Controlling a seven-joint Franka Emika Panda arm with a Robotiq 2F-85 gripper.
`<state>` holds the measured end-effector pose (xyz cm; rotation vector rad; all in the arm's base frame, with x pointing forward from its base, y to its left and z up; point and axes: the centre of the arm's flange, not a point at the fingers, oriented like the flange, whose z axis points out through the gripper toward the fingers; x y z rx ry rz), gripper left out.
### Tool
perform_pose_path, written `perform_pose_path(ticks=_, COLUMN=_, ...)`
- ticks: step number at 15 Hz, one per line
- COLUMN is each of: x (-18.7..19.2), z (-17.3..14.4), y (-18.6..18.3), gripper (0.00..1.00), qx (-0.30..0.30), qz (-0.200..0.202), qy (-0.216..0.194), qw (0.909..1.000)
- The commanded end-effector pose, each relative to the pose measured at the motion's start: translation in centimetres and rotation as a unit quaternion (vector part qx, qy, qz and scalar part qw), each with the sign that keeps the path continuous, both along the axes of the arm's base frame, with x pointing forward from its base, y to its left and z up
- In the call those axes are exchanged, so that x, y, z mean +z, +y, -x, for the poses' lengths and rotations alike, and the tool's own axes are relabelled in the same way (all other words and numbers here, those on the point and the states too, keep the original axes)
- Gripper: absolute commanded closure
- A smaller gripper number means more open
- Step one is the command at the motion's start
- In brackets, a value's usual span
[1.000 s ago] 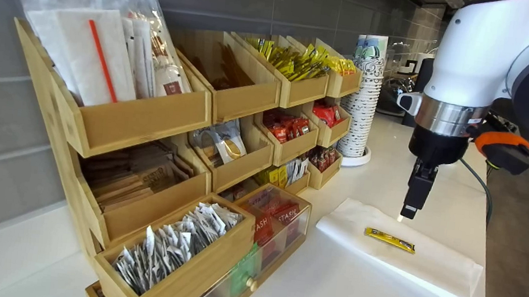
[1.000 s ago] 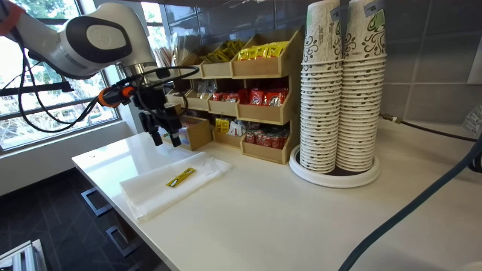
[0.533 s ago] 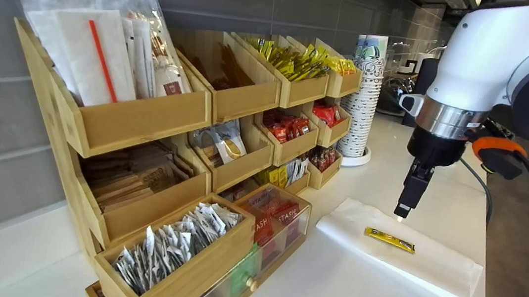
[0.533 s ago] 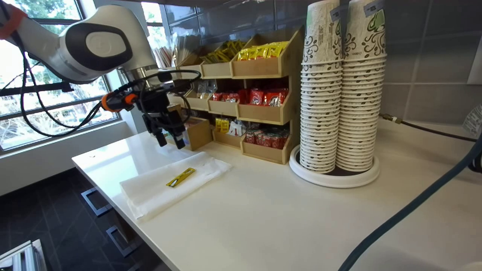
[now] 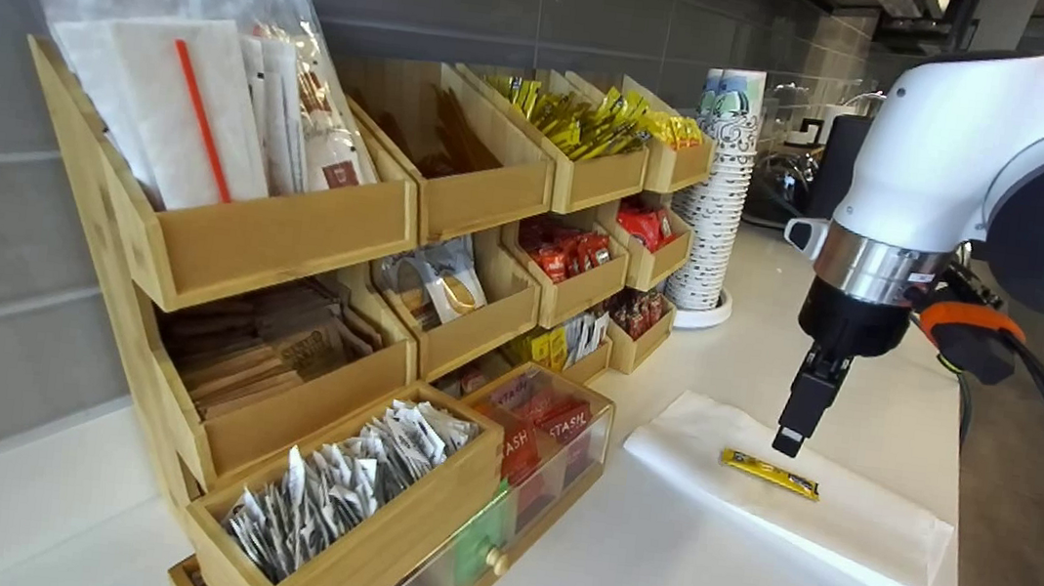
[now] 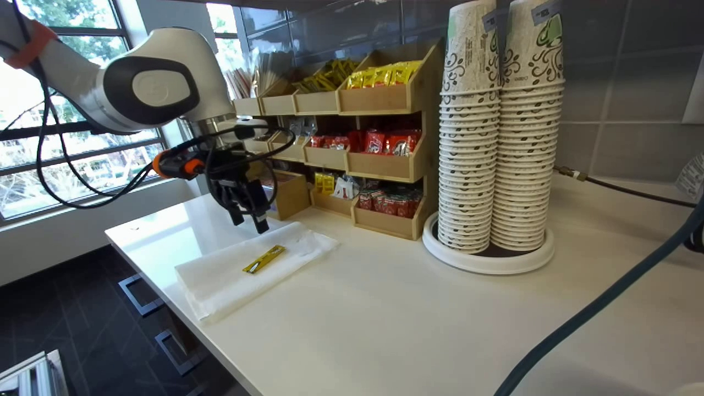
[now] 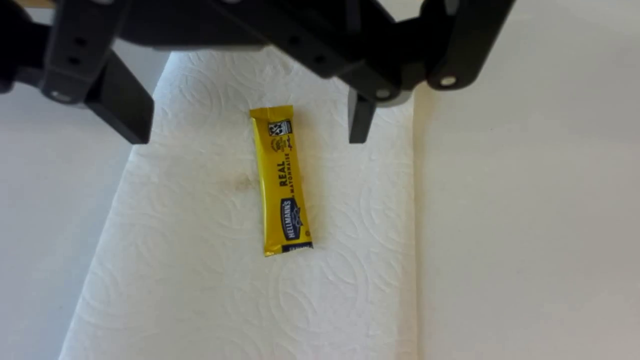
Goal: Press down on the yellow sachet
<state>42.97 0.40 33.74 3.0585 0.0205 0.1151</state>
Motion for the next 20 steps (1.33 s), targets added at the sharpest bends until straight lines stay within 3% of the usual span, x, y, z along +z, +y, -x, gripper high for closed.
perform_pose_path(ticks=1, x=-1.4, z=-0.3, y=0.1, gripper=0.27, qx=-0.003, qz=-0.010, qy=0.002, qw=0.9999)
perform_pose_path(ticks=3, x=-1.8, z=-0.3, y=0.1, gripper=0.31, qx=-0.004, qz=-0.010, qy=0.007, qw=0.9999)
perform_pose_path(ticks=12, x=-2.2, z=-0.3, y=0.3, gripper=0.95, qx=-0.002, qz=-0.007, qy=0.013, qw=0.9999)
perform_pose_path(ticks=14, x=-2.2, z=-0.3, y=0.2, gripper=1.00, qx=-0.003, qz=-0.008, qy=0.013, qw=0.9999)
perform_pose_path(ticks=20, x=-2.5, z=-0.6, y=0.1, gripper=1.00, qx=-0.002, qz=-0.010, qy=0.012, qw=0.9999)
